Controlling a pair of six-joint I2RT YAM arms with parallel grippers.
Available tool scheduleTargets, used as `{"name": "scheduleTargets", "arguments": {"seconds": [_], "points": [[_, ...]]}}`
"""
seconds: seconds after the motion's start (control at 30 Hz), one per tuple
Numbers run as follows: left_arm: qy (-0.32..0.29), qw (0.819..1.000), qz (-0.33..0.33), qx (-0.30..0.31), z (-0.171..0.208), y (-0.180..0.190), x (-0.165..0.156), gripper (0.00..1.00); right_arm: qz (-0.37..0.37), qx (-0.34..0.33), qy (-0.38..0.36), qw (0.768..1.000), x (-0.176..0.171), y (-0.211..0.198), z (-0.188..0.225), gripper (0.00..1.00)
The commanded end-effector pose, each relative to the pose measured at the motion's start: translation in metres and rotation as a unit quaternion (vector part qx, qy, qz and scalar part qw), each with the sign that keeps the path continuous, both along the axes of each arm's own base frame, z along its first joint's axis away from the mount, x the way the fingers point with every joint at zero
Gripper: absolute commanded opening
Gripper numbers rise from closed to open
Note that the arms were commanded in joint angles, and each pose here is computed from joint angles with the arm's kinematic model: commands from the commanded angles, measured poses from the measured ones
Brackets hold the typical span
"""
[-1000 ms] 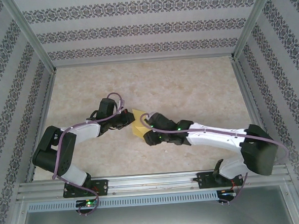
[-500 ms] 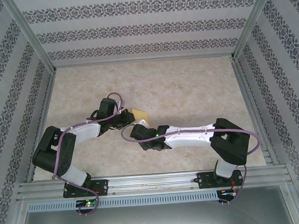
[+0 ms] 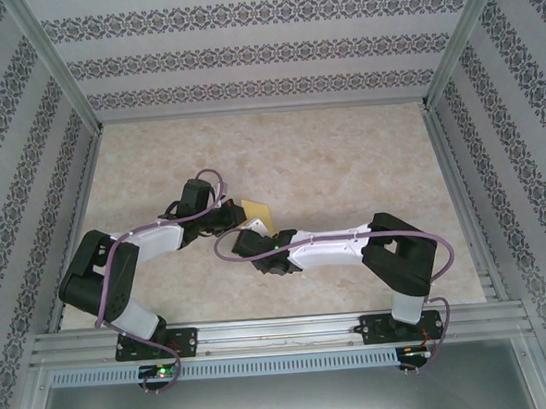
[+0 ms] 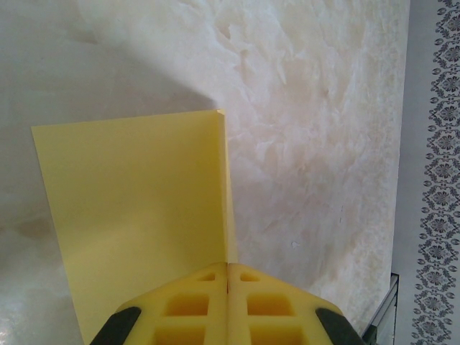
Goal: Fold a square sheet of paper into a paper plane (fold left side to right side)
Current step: Fourth fold the wing at the center of the table.
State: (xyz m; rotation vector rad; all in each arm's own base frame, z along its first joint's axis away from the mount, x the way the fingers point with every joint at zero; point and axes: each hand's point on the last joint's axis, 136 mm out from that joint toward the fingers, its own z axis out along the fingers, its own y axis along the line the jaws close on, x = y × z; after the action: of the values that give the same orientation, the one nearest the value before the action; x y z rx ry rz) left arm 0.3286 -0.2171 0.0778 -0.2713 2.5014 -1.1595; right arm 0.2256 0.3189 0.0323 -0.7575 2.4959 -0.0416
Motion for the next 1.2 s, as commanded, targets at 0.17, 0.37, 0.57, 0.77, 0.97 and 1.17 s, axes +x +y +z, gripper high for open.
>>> {"name": "scheduleTargets", "arguments": {"seconds": [0.17,0.37,0.57,0.77,0.97,1.17], "points": [[-0.012,1.0,-0.005,-0.005,0.013,-0.007,0.003,0.04,0.001,-0.015,-0.021,1.0,0.003,0.002,0.002,0.37],[-0.01,1.0,-0.005,-0.003,0.011,-0.007,0.002,0.04,0.001,-0.021,-0.019,1.0,0.003,0.001,-0.002,0.27],[-0.01,1.0,-0.003,0.0,0.009,-0.005,0.002,0.05,-0.001,-0.024,-0.02,1.0,0.004,0.0,-0.003,0.13],[-0.014,1.0,0.0,0.016,0.01,0.002,0.001,0.18,0.002,-0.026,-0.017,1.0,0.002,-0.001,-0.004,0.0],[-0.022,0.999,0.031,0.023,0.021,0.037,-0.003,0.3,0.004,-0.021,-0.009,1.0,0.001,-0.001,-0.005,0.0],[-0.031,0.997,0.065,0.038,0.034,0.079,-0.015,0.36,0.007,-0.007,0.004,1.0,0.001,-0.001,-0.003,0.0]]}}
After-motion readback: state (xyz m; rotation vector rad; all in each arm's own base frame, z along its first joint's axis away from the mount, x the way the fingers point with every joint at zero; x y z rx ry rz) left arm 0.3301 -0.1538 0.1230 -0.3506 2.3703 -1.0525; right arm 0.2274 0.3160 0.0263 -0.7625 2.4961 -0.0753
